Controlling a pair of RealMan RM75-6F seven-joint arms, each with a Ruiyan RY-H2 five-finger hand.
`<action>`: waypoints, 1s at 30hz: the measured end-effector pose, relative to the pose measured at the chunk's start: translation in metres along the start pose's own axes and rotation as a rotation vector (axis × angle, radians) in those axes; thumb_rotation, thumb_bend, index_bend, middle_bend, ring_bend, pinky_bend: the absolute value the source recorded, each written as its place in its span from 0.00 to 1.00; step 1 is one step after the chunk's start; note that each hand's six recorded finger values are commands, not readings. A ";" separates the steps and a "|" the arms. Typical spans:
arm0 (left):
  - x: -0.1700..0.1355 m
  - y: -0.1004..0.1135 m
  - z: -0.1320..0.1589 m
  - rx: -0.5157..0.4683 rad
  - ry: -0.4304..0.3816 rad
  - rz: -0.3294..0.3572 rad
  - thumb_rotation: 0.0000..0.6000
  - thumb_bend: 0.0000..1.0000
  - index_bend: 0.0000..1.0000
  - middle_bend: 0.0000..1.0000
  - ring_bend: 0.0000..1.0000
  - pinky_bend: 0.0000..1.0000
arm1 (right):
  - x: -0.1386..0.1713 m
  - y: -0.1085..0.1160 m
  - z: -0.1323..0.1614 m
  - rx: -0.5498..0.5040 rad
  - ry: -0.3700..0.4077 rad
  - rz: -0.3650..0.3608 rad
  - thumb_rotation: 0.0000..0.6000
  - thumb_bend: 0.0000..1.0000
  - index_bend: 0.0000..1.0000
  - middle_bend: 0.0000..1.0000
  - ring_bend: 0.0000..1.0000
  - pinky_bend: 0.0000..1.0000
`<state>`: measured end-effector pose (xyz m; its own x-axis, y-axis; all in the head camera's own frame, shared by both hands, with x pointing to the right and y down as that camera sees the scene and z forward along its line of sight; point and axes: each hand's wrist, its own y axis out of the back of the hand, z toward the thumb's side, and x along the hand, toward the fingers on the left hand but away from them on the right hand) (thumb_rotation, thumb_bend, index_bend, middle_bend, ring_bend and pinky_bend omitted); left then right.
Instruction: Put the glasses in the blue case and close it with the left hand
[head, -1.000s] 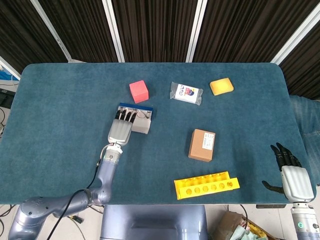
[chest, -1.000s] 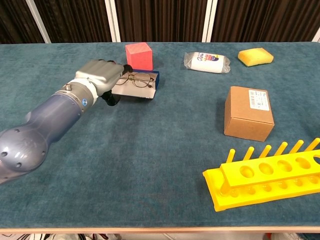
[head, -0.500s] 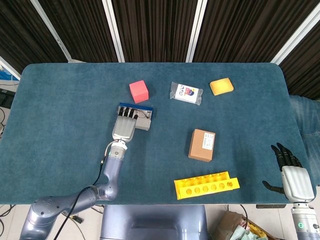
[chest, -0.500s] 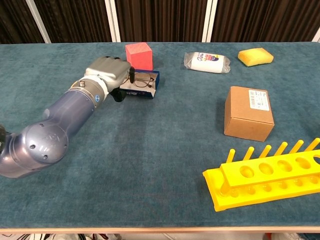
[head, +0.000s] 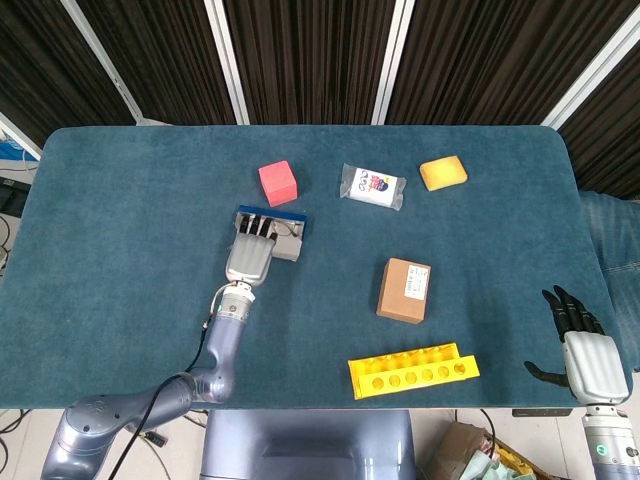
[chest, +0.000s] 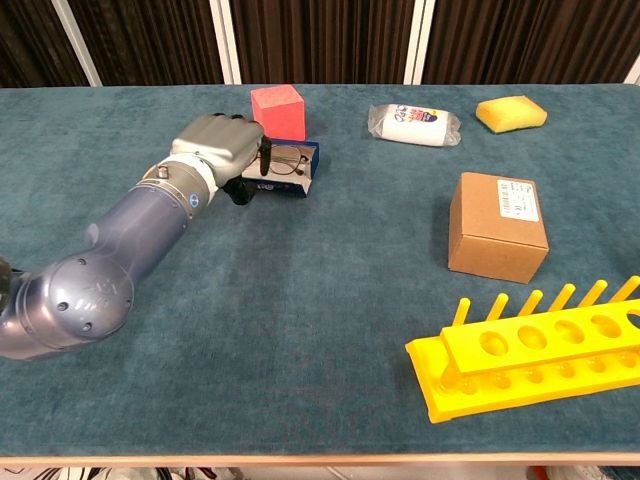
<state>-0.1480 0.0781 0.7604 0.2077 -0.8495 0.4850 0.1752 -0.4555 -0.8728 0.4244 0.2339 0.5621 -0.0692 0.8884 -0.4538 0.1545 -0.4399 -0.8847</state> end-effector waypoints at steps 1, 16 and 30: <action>0.000 0.000 -0.001 -0.001 0.001 0.003 1.00 0.45 0.43 0.14 0.06 0.09 | 0.000 0.000 0.000 0.000 -0.001 0.001 1.00 0.10 0.00 0.00 0.09 0.19; -0.002 -0.002 -0.008 -0.021 -0.004 0.007 1.00 0.45 0.45 0.14 0.06 0.09 | 0.000 0.000 -0.001 0.000 -0.010 0.001 1.00 0.10 0.00 0.00 0.09 0.19; -0.002 -0.005 -0.011 -0.031 0.005 0.001 1.00 0.46 0.53 0.15 0.06 0.09 | -0.001 0.000 -0.001 -0.002 -0.015 0.006 1.00 0.10 0.00 0.00 0.09 0.19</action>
<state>-0.1597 0.0791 0.7634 0.2029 -0.8514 0.4837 0.1448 -0.4625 -0.8747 0.4259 0.2334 0.5626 -0.0829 0.8837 -0.4607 0.1572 -0.4449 -0.8817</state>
